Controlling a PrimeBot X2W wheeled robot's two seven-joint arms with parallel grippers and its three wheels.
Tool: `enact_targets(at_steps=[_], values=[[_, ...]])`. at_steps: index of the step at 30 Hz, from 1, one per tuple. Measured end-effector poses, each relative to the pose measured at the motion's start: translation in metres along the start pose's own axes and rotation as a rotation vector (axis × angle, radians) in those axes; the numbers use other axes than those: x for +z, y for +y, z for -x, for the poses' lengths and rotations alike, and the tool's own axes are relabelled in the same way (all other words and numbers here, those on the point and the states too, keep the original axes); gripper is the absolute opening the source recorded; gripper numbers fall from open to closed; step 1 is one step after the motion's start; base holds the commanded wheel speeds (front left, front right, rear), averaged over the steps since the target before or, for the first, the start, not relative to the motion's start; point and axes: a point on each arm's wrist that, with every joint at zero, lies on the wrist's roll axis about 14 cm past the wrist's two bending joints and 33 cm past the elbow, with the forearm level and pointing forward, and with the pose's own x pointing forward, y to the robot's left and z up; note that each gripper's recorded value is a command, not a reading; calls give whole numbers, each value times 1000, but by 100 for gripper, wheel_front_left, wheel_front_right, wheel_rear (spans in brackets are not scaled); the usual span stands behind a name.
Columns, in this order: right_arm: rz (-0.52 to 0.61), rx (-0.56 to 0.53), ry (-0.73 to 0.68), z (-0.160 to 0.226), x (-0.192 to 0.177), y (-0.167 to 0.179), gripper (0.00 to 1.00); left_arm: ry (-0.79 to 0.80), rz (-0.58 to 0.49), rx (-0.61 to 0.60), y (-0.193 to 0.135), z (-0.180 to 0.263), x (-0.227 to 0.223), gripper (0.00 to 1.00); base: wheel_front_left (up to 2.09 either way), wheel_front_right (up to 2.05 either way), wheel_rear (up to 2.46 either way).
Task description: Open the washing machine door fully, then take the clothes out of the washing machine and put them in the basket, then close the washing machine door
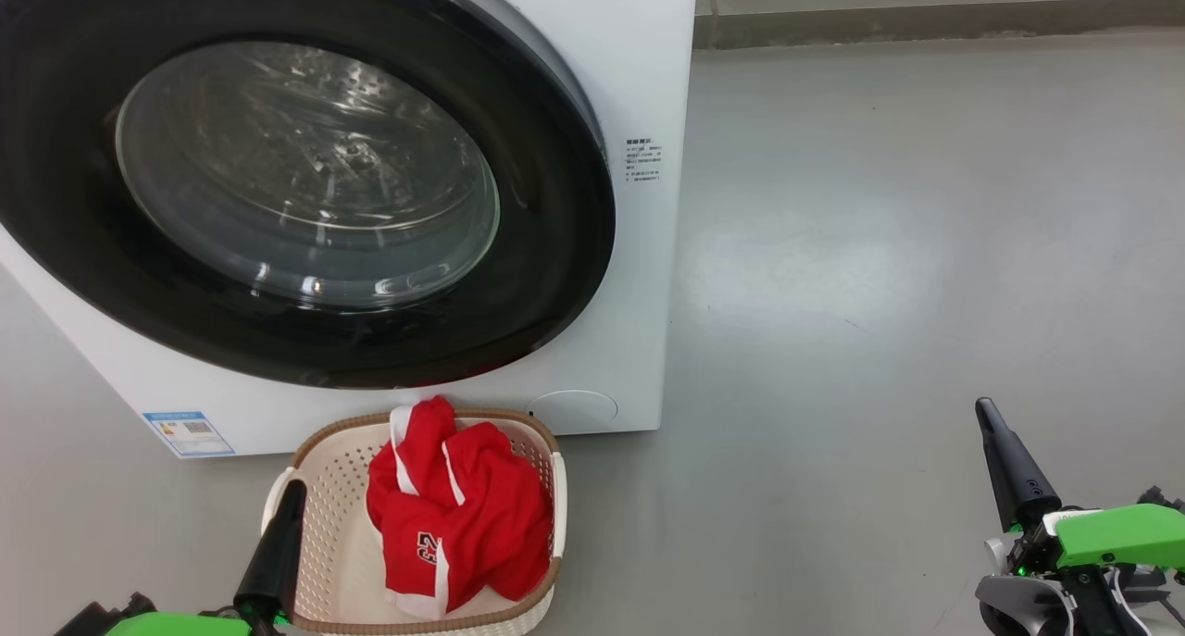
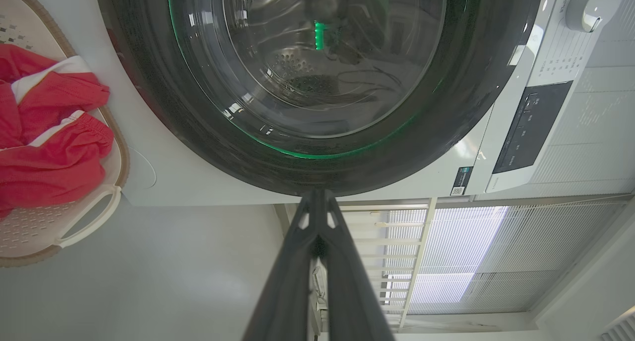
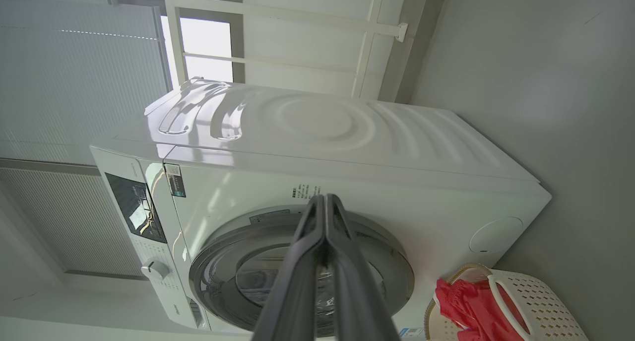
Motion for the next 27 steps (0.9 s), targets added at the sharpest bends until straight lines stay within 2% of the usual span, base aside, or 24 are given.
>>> enact_targets(at_steps=[27], values=[[1, 0, -3, 0, 0, 0, 0, 0, 1, 0, 0, 0, 0, 0, 0, 0, 0]])
